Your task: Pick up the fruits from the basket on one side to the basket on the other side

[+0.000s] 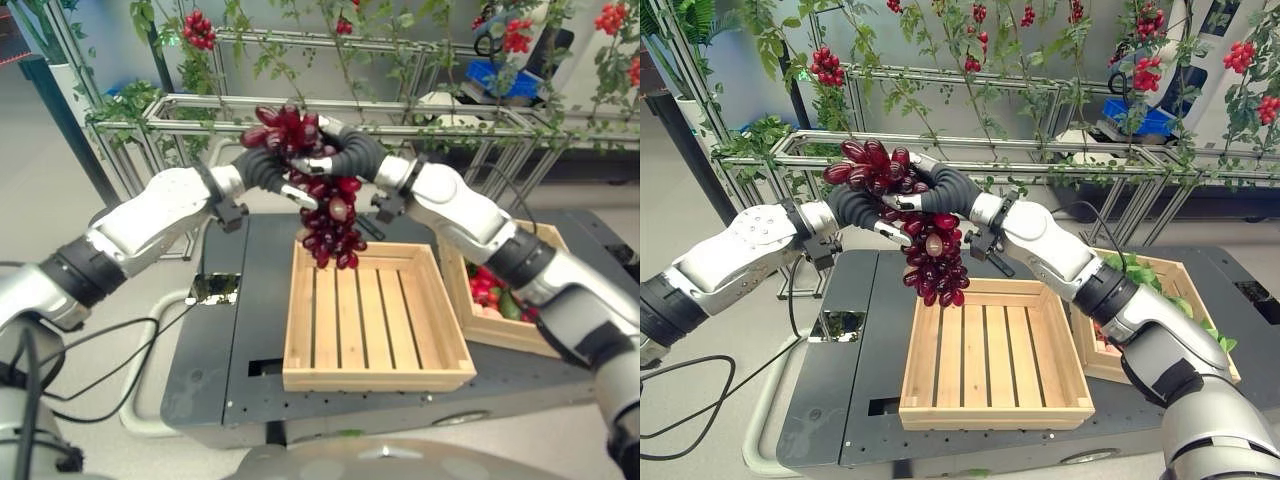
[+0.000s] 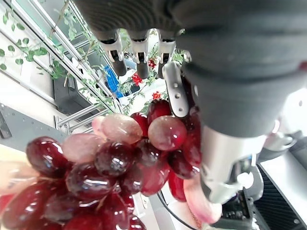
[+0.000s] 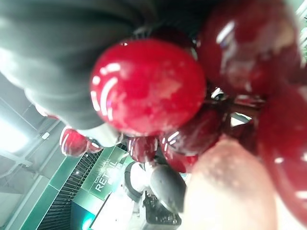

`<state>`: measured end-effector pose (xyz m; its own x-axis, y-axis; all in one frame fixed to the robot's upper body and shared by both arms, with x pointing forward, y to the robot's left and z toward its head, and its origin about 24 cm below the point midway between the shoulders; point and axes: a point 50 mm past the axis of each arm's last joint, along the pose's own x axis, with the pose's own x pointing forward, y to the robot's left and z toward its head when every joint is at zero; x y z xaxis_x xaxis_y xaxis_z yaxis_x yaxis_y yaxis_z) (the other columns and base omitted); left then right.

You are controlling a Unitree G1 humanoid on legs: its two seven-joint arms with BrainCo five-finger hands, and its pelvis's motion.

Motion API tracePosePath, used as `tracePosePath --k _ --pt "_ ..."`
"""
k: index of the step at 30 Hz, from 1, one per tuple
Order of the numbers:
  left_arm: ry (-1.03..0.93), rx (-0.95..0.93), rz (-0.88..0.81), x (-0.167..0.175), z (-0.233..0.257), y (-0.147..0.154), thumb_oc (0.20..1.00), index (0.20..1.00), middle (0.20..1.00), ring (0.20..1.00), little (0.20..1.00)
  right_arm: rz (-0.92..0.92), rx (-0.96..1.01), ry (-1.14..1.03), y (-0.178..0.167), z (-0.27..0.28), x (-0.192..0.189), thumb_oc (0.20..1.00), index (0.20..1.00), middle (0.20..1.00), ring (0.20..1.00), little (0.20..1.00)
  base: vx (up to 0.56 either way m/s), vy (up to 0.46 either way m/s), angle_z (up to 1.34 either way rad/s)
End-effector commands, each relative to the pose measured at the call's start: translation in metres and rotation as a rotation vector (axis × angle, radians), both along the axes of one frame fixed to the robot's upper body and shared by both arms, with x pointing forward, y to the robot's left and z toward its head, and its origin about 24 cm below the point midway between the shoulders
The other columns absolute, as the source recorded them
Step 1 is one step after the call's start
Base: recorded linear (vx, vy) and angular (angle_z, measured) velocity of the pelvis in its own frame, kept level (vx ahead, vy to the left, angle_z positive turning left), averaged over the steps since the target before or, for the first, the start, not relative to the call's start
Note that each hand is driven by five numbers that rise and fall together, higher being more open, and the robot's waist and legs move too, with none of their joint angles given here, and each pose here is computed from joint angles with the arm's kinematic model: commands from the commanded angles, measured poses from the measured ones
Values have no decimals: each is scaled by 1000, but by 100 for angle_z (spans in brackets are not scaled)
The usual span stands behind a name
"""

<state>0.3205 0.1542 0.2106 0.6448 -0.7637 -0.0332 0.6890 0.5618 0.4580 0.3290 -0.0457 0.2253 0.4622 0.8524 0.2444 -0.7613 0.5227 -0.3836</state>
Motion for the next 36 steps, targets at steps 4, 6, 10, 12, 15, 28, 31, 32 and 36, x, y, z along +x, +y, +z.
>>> tracePosePath --k 4,6,10,12,15,28,31,32,36 --pt "113 101 -430 -35 -22 -64 1000 1000 1000 1000 1000 33 243 -360 26 122 -15 200 200 200 200 200 0 0 0" --pt "115 107 -432 -36 -22 -64 1000 1000 1000 1000 1000 27 228 -385 26 128 -16 200 200 200 200 200 0 0 0" --pt "116 101 -425 -37 -23 -63 1000 1000 1000 1000 1000 15 213 -410 24 133 -17 200 200 200 200 200 0 0 0" --pt "126 91 -399 -35 -28 -59 1000 1000 1000 1000 1000 2 230 -423 19 140 -17 200 200 200 200 200 0 0 0" --pt "127 80 -372 -33 -32 -56 1000 1000 1000 1000 1000 -1 251 -437 18 146 -19 200 200 200 200 200 0 0 0" --pt "72 39 -251 -23 -34 -39 1000 1000 1000 1000 1000 -19 312 -439 2 154 -20 200 200 200 200 200 0 0 0" --pt "55 19 -219 -24 -29 -29 1000 1000 1000 1000 1000 -31 285 -420 -10 146 -18 200 200 200 200 200 0 0 0" --pt "51 14 -211 -25 -28 -26 1000 1000 1000 1000 1000 -39 275 -420 -16 145 -18 200 200 200 200 200 0 0 0" --pt "13 17 -122 -23 -22 -2 1000 1000 1000 1000 1000 -111 242 -423 -54 138 -18 200 200 200 200 200 0 0 0"
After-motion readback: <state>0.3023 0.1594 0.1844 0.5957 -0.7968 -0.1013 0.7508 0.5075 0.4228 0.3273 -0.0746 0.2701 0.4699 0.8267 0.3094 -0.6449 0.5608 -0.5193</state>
